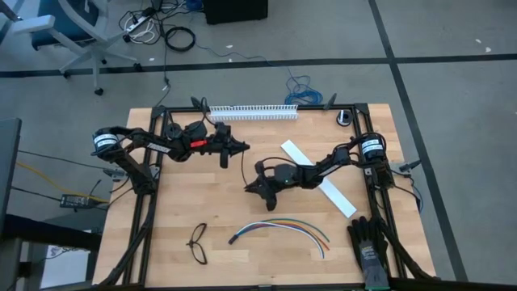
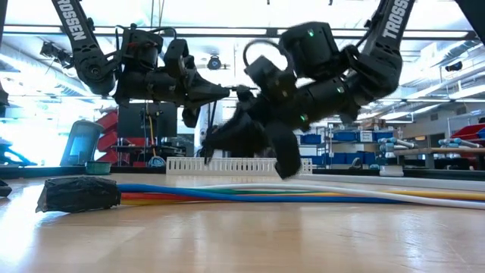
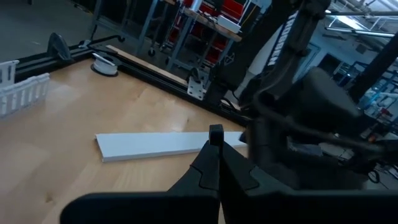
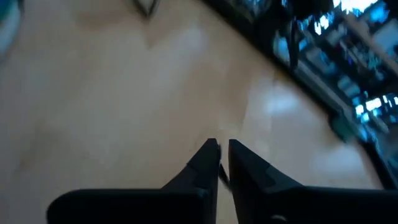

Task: Ziptie cables
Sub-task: Wrap the zip tie around the cable wires

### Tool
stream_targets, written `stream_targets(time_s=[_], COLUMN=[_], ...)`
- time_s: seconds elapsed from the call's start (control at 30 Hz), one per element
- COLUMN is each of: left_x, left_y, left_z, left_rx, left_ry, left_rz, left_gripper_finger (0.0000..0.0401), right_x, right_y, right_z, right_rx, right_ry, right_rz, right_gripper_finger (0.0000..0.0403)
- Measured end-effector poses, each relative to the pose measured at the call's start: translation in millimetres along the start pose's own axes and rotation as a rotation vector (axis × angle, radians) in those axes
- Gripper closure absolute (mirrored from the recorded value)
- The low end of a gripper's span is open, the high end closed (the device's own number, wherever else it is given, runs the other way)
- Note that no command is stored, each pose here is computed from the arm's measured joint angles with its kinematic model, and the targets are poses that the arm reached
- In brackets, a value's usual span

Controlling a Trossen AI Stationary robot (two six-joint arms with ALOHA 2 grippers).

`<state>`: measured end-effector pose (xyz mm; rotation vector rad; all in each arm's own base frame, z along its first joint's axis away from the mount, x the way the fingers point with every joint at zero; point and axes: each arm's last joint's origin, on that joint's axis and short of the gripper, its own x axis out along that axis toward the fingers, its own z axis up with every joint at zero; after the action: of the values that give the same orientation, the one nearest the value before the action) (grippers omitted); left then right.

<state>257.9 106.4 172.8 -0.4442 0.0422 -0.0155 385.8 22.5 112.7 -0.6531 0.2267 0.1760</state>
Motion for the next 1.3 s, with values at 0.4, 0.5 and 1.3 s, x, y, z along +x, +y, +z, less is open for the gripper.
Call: stream_targets(time_s=[0.4,0.5,1.3], left_x=[3.1,4.1,5.4], left_y=[-8.0,-12.0,-16.9], left_z=[-0.8,0.9,-0.5], left_rx=[-0.006,0.005,-0.013], left_ry=[-0.006,-0.029,-0.011], left_rz=[-0.044,-0.068,-0.121], left_gripper_finger=[0.0401,0.0401,0.0401], right_x=[14.6,17.5,17.4], right_y=[-24.8,-31.7,-29.1], right_z=[1.9,8.2,-5.0], right_rx=[0.025,0.045,0.099], right_ry=[0.049,-0.015,0.159], right_rz=[0.051,0.065,0.092], right_gripper_finger=[0.0381,0.0381,0.0402])
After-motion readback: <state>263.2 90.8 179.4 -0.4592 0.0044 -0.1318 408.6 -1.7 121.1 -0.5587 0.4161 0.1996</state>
